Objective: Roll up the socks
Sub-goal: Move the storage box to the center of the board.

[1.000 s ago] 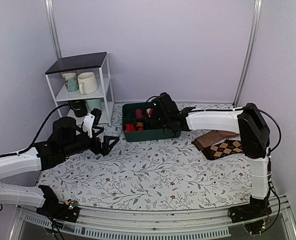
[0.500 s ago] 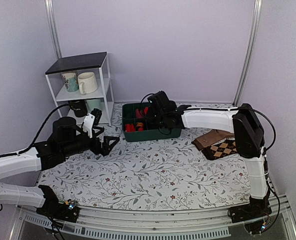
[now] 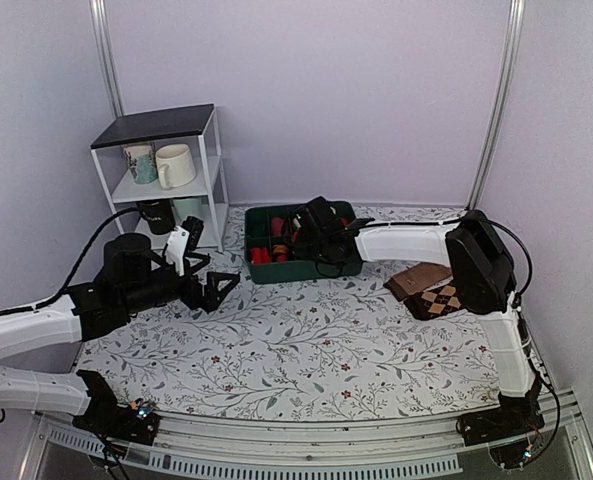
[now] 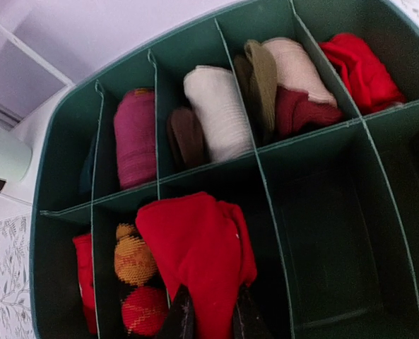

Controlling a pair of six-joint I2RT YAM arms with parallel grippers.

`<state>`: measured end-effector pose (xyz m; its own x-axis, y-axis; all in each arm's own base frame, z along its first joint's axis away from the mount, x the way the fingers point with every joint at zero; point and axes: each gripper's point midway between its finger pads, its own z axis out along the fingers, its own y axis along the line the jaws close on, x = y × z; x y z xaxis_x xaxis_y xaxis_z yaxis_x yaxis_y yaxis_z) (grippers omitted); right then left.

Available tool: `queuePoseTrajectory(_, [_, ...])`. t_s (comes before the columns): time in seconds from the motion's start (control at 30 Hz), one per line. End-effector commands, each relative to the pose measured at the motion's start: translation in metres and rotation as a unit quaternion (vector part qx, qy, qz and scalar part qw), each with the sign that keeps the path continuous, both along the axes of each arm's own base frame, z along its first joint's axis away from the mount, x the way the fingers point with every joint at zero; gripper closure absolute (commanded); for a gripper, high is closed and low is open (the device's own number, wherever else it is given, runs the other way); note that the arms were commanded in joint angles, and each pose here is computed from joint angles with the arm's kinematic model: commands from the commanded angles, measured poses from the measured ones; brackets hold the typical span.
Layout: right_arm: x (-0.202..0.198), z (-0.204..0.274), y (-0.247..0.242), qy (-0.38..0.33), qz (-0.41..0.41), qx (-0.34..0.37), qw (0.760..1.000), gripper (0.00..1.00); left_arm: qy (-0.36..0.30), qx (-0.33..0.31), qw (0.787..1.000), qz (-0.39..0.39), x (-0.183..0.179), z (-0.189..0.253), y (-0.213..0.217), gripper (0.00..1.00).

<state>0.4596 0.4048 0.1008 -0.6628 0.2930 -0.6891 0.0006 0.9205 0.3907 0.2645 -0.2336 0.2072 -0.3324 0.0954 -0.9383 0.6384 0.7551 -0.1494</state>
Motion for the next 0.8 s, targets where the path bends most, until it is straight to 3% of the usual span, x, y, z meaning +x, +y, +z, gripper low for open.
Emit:
queuePoseTrajectory(0.0, [-0.001,-0.045,-0.012,0.051,-0.014,-0.025,0.998,1.00,-0.011,-0.016,1.000,-0.002,0.000,0.012,0.002,0.01])
queuePoseTrajectory(0.37, [-0.009,-0.099,-0.003,0.133,0.013,-0.059,0.989,1.00,-0.021,-0.018,1.000,-0.002,0.000,0.025,0.002,0.01])
queuePoseTrajectory(0.77, [-0.077,-0.142,-0.054,0.263,0.027,-0.135,0.955,1.00,-0.056,-0.032,0.998,0.027,-0.006,0.056,0.020,0.01])
